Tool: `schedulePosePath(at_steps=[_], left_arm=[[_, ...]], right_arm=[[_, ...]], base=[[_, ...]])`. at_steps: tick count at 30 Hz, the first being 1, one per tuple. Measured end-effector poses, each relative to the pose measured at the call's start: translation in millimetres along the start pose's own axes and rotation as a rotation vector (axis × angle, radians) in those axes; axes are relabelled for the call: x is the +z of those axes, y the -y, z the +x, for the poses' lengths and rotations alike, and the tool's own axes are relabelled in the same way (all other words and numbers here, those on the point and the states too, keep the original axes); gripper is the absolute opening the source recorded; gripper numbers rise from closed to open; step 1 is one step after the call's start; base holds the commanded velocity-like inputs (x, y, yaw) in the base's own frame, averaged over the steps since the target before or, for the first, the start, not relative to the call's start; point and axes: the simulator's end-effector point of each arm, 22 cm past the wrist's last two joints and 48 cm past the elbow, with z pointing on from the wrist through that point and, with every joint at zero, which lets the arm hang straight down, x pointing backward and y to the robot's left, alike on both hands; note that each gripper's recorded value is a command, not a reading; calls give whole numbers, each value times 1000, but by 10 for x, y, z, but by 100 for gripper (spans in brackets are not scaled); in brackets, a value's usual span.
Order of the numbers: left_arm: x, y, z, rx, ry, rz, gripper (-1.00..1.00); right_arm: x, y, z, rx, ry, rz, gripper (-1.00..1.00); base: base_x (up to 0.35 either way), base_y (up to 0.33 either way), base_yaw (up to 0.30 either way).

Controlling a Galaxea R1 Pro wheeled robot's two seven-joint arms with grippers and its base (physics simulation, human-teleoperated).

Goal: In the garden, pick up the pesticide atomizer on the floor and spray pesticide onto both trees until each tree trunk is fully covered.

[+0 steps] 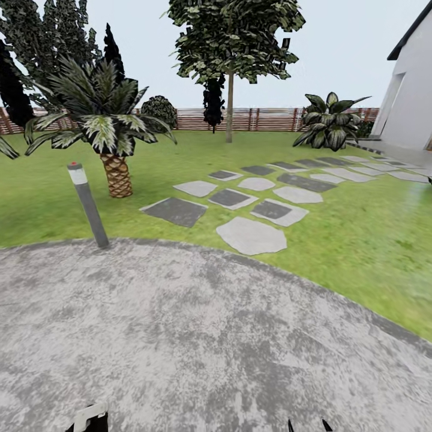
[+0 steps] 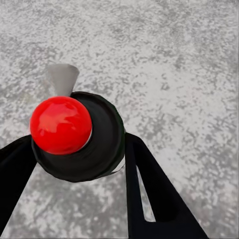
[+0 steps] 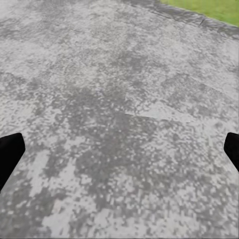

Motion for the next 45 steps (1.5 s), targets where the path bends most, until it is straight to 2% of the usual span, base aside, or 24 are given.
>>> schedulePosePath(at_steps=[45], left_arm=[[2, -21, -7, 1, 1, -2, -100]], right_arm=[[0, -1, -1, 0, 0, 0, 100]], base=[[340, 0, 0]])
